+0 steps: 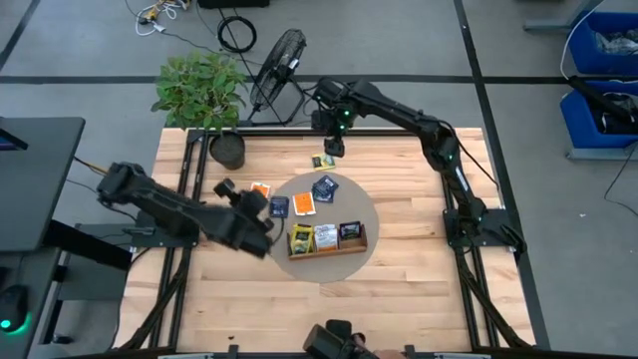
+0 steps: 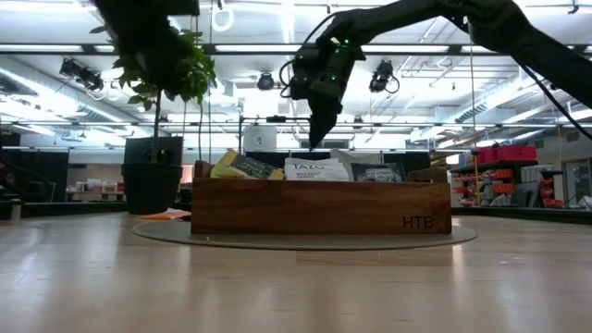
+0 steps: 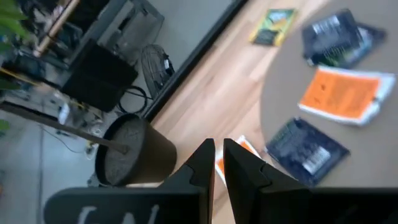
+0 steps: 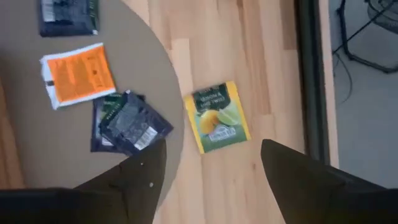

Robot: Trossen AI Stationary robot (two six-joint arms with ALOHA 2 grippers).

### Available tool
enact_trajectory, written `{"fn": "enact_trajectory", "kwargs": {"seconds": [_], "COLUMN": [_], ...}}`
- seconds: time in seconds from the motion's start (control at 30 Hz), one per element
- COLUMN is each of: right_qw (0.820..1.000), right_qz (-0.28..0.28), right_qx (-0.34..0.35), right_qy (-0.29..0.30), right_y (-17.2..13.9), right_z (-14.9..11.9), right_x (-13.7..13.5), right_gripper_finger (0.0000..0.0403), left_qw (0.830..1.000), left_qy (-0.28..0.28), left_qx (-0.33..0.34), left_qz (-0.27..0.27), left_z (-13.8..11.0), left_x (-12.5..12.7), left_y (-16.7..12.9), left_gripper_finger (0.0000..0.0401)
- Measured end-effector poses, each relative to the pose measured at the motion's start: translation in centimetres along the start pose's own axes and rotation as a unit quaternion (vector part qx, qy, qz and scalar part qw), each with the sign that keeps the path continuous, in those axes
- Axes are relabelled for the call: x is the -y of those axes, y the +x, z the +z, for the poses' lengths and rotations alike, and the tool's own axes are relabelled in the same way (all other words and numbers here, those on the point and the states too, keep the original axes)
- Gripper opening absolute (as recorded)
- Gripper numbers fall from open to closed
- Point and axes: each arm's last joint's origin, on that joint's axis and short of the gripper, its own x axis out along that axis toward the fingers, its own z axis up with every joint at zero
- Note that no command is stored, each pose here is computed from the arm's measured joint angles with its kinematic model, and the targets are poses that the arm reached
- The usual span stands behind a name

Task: Pick & Place Tea
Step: Put the yellow tea bag into the left section of the wooden organizer

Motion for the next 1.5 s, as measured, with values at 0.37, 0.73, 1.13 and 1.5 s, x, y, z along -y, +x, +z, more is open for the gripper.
{"fn": "enact_trajectory", "kwargs": {"seconds": [0.37,0.73,1.13,1.5], "right_qw": [0.998,0.93,0.857,0.739], "right_qz": [0.02,-0.068,0.058,0.228], "right_qx": [0.003,0.032,-0.064,-0.054], "right_qy": [0.064,0.359,0.508,0.632], "right_y": [-0.5,-0.1,6.9,11.4], "right_z": [0.4,0.3,-1.3,-4.4], "right_x": [-1.4,1.0,3.1,5.9], "right_gripper_finger": [0.0256,0.0251,0.0289,0.0321], "left_qw": [0.966,0.932,0.925,0.914], "left_qy": [-0.147,-0.24,-0.235,-0.268], "left_qx": [-0.02,-0.016,0.004,0.04], "left_qz": [-0.212,-0.271,-0.299,-0.302], "left_z": [5.2,6.2,6.2,6.2], "left_x": [-5.7,-5.5,-6.1,-9.3], "left_y": [-1.0,-1.4,-2.6,-3.4], "left_gripper_finger": [0.0037,0.0037,0.0037,0.0037]}}
